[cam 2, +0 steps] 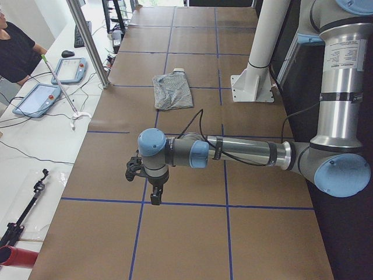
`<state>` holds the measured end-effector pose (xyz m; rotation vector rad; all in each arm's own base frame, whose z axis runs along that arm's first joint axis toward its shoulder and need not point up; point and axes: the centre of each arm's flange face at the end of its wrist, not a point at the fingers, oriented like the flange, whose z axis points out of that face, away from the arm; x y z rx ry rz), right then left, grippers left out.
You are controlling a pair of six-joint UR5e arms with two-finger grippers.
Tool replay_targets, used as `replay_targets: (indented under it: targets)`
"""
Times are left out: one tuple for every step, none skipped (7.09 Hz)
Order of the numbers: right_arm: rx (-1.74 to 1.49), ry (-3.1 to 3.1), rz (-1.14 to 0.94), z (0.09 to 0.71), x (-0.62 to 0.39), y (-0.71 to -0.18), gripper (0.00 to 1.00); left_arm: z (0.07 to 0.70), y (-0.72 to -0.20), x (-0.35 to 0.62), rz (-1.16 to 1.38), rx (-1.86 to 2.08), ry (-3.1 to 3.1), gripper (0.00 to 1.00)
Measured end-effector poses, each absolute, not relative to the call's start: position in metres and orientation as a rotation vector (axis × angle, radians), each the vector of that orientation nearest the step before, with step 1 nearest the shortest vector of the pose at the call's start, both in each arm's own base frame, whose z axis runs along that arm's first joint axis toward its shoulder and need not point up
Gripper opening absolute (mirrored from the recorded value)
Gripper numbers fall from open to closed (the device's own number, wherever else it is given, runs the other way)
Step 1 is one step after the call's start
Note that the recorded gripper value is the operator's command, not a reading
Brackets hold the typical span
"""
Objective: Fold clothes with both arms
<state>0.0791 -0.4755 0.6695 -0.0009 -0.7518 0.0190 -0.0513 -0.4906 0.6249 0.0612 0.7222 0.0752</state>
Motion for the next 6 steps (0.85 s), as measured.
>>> replay_targets:
  targets:
    - [-0.001,-0.752,0.020,0.6692,0.0791,-0.4755,1.00,0.6248,-0.4906,-0.0513,0.075,0.061,0.722,1.00]
    - [0.000,-0.752,0.020,0.6690,0.0791,-0.4756,1.00,0.6247,-0.4907,-0.0513,0.075,0.062,0.722,1.00]
    - [0.000,-0.752,0.020,0.6690,0.0791,-0.4756,1.00,0.6245,-0.4907,-0.0514,0.076,0.062,0.722,1.00]
    - [0.001,-0.752,0.020,0.6682,0.0791,-0.4757,1.00,0.6231,-0.4910,-0.0513,0.077,0.065,0.722,1.00]
    - [0.002,-0.752,0.019,0.6676,0.0791,-0.4758,1.00,0.6216,-0.4917,-0.0513,0.078,0.068,0.722,1.00]
    - [0.003,-0.752,0.019,0.6670,0.0791,-0.4759,1.00,0.6209,-0.4926,-0.0513,0.078,0.069,0.722,1.00]
